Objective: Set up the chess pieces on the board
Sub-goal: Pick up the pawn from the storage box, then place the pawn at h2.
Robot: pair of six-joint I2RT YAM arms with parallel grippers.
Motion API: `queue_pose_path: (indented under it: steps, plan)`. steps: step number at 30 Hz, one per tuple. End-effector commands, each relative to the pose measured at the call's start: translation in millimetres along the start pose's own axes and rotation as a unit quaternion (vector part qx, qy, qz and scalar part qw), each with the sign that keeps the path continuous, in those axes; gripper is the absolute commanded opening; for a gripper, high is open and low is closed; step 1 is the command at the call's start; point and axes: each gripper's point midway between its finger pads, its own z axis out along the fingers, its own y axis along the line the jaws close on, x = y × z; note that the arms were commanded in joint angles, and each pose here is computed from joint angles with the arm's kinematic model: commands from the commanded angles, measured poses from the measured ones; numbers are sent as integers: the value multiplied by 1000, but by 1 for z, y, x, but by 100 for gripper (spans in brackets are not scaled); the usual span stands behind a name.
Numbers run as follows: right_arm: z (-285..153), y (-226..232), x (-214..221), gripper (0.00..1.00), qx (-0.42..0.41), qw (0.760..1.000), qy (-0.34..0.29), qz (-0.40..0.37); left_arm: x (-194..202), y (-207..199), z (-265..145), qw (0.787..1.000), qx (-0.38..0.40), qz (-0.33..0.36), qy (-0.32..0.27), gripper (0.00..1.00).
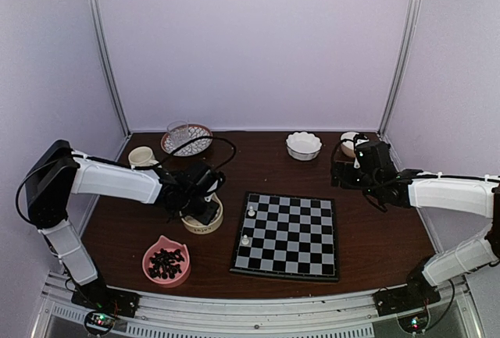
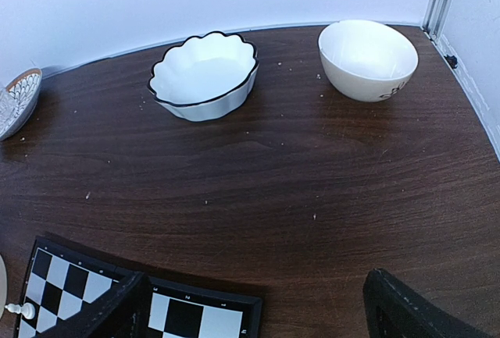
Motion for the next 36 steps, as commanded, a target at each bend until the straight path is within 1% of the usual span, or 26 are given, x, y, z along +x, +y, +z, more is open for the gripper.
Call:
queue_pose_path:
  steps: [1,6,11,16,21,31,36]
  plan:
    - [-2,5,-5,97,-6,1000,-3,2,-15,6,-18,999,2,-7,-37,2]
    - [-2,5,-5,97,-7,1000,-4,2,-21,2,-36,997,29,-6,-68,1]
    - [-2,5,-5,97,-7,1000,-3,2,-25,-15,-52,992,85,9,-96,1]
    - [-1,6,-4,97,-8,1000,-2,1,-31,-41,-71,979,149,36,-134,1]
    - [-1,5,-4,97,-7,1000,-2,1,-30,-82,-89,960,216,95,-153,2]
    - [-1,5,-5,97,-7,1000,-3,0,-21,-131,-108,935,258,173,-172,2]
    - [-1,5,-5,97,-7,1000,-3,1,-15,-148,-115,923,277,201,-173,2]
